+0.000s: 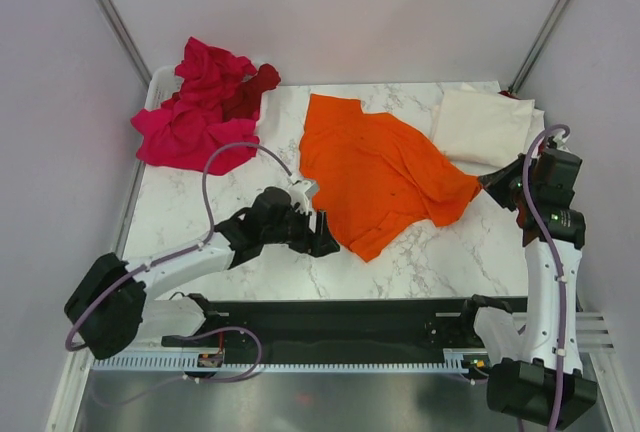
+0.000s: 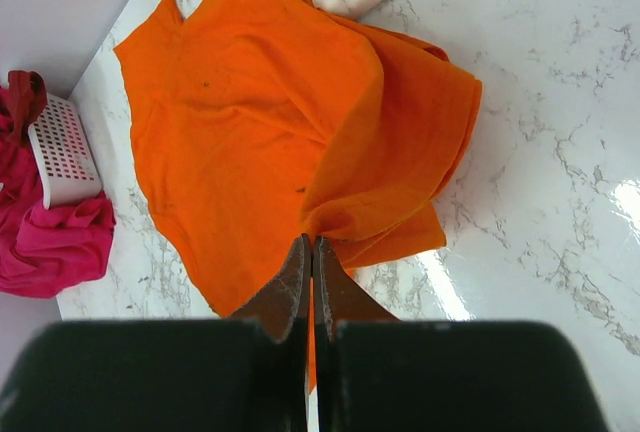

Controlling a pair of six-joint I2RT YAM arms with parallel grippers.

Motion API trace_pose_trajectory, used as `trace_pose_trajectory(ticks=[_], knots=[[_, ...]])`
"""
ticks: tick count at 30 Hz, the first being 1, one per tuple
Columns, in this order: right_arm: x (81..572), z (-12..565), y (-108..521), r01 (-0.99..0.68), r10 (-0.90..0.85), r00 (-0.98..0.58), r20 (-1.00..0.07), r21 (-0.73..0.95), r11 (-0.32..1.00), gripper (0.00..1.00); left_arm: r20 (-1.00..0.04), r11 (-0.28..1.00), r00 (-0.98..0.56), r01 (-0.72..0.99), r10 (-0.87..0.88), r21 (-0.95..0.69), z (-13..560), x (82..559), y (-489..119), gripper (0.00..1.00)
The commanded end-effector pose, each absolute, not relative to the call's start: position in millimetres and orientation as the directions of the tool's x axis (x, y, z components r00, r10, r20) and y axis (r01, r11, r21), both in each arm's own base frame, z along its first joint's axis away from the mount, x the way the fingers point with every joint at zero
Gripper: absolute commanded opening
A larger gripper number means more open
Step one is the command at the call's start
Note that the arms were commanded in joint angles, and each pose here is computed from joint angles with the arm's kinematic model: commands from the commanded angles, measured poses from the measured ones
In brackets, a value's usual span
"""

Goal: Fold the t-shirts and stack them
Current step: Flatten the tshirt out

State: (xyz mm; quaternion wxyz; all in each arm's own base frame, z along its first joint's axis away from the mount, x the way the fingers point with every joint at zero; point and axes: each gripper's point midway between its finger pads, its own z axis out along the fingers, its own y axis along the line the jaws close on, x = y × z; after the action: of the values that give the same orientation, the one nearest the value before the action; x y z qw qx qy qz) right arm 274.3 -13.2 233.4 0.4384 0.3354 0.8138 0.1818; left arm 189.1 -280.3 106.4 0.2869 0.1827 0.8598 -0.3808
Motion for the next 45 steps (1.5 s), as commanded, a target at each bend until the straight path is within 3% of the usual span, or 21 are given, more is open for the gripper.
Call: trace_pose_trajectory(ticks=[1, 11, 27, 34, 41, 45], knots=[[284.1, 240.8, -11.2, 0.339, 0.685, -0.384, -0.619, 0.596, 0.728, 0.00, -0.631, 0.564, -0.775, 0.522, 0.002, -0.640, 117.3, 200.1, -312.5, 0.83], [291.4, 233.2, -6.8, 0.329, 0.684, -0.413, -0.602, 0.602, 0.728, 0.00, -0.539, 0.580, -0.841, 0.461, 0.044, -0.672, 71.1, 213.8, -346.2, 0.75], [297.4, 227.2, -6.2, 0.331, 0.666, -0.431, -0.609, 0.580, 0.745, 0.00, -0.484, 0.563, -0.873, 0.430, 0.059, -0.706, 64.1, 203.7, -375.0, 0.60], [298.1, 223.6, -7.0, 0.337, 0.665, -0.433, -0.608, 0.575, 0.746, 0.00, -0.473, 0.567, -0.877, 0.429, 0.077, -0.703, 57.7, 192.7, -372.7, 0.40], [298.2, 223.4, -7.8, 0.340, 0.665, -0.431, -0.610, 0.573, 0.746, 0.00, -0.482, 0.582, -0.872, 0.436, 0.085, -0.686, 50.6, 195.3, -373.7, 0.32], [297.3, 222.5, -7.5, 0.340, 0.662, -0.433, -0.611, 0.570, 0.748, 0.00, -0.472, 0.591, -0.876, 0.433, 0.097, -0.681, 42.3, 195.5, -375.1, 0.15]])
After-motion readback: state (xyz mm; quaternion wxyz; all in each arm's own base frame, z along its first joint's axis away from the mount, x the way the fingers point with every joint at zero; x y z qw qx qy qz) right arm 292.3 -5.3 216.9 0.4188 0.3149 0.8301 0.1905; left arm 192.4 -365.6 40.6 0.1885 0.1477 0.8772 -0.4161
